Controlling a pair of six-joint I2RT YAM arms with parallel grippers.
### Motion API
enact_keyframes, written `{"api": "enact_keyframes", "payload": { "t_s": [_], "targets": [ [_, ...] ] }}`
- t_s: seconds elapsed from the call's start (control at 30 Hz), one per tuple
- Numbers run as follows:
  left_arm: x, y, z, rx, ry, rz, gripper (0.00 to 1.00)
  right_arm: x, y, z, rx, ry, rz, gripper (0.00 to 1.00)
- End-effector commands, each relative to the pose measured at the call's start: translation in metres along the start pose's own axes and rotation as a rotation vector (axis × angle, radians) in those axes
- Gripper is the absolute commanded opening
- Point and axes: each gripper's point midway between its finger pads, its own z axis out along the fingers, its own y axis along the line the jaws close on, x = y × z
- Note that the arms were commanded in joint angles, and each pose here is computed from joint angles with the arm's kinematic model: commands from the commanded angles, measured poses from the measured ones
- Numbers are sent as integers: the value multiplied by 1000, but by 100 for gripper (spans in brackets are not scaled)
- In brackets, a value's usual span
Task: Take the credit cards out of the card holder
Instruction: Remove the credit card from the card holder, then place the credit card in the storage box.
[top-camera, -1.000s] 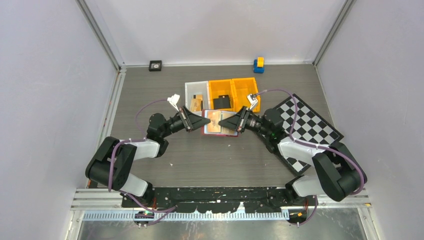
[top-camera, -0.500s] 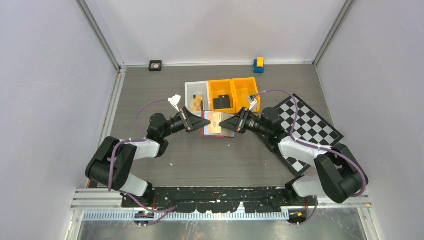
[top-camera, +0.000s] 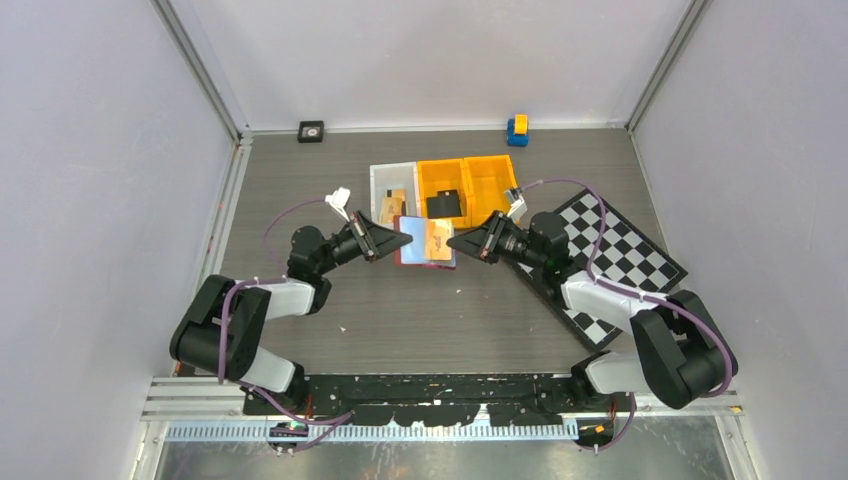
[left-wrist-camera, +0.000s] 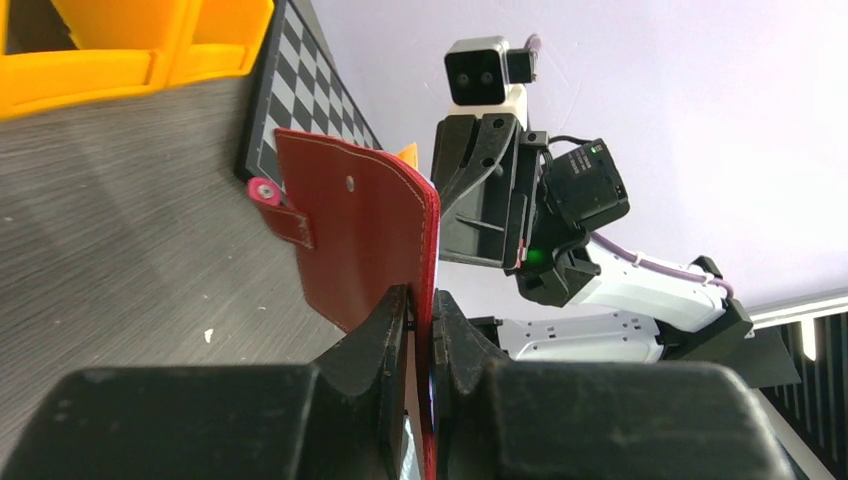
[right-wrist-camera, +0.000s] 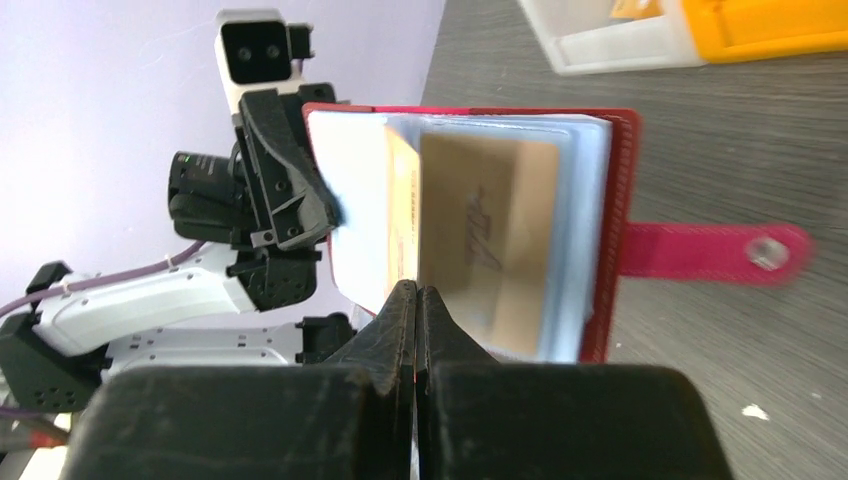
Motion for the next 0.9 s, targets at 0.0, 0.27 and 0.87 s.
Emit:
{"api": "enact_keyframes", "payload": {
  "t_s": [0.0, 0.27, 0.87],
  "targets": [
    [-11, -17, -10, 39, -33, 63, 0, -25, -15, -12, 96, -111, -27, 1],
    [-16, 11, -22, -189, -63, 113, 0, -41, -22, -31, 211, -195, -118, 1],
    [-62, -22, -102, -481, -438, 438, 0, -70, -14, 74, 234, -5, -195, 0]
  ]
}}
